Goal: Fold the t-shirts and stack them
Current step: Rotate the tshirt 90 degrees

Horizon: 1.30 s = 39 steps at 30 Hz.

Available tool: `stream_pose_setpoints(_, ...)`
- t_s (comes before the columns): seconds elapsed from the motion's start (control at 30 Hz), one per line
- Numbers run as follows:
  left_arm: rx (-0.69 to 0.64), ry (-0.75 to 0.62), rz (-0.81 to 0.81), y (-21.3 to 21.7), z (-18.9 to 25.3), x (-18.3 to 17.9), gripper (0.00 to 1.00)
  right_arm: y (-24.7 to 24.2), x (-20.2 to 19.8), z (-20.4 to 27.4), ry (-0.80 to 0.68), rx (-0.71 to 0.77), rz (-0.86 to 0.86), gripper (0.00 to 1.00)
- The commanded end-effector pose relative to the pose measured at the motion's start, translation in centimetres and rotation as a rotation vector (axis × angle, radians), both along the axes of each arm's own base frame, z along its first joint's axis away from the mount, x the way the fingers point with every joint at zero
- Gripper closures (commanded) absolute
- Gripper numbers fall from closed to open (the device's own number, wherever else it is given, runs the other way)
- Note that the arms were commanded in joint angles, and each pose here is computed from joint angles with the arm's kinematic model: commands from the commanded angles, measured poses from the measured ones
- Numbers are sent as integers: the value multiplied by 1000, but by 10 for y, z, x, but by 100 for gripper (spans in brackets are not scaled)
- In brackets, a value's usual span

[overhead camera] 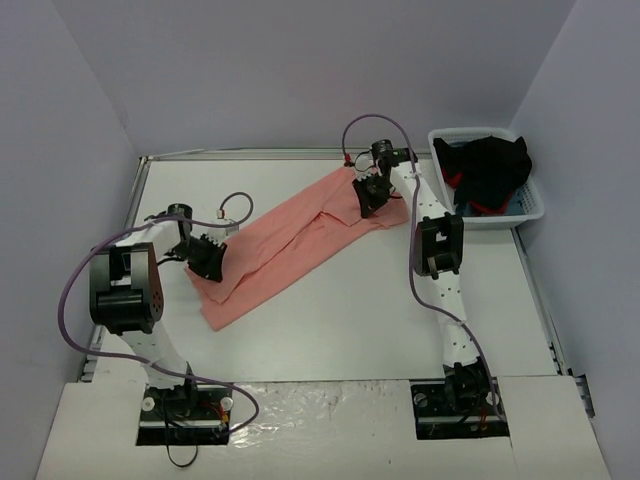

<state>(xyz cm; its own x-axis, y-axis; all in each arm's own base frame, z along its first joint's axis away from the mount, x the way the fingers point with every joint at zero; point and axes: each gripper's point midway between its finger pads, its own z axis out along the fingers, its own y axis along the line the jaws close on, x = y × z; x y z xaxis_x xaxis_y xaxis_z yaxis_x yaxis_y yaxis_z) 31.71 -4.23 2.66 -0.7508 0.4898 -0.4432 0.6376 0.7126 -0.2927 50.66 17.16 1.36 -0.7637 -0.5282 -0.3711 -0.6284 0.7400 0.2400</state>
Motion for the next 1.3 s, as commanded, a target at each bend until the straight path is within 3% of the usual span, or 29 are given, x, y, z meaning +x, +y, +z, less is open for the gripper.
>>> stream_pose_setpoints(0.0, 58, -48, -28, -2, 3, 9, 98, 23, 30, -36, -114, -64, -41, 100)
stream_pose_setpoints(0.33, 220, 10, -104, -15, -15, 10, 98, 55, 46, -14, -223, -54, -51, 100)
stream_pose_setpoints(0.43, 246, 34, -154, -23, -17, -2, 98, 54, 51, 10, -270, -48, -42, 74)
stream_pose_setpoints(0.47, 254, 29, -165, -24, -14, -4, 98, 53, 52, 19, -285, -45, -39, 59)
stream_pose_setpoints(0.57, 254, 47, -224, -35, -8, -20, 98, 46, 58, 57, -366, -53, -47, 36)
stream_pose_setpoints(0.63, 256, 62, -287, -46, -4, -35, 98, 36, 64, 90, -435, -61, -64, 30)
stream_pose_setpoints(0.67, 257, 56, -311, -49, 0, -40, 98, 31, 63, 107, -459, -57, -74, 20)
stream_pose_setpoints(0.9, 195, 86, -473, -89, 22, -81, 98, -11, 57, 170, -533, -36, -141, 15)
stream_pose_setpoints(1.07, 177, 82, -586, -123, 32, -104, 98, -41, 44, 190, -540, -44, -173, 15)
stream_pose_setpoints(1.27, 192, 92, -671, -150, 30, -114, 98, -56, 16, 182, -485, -67, -177, 15)
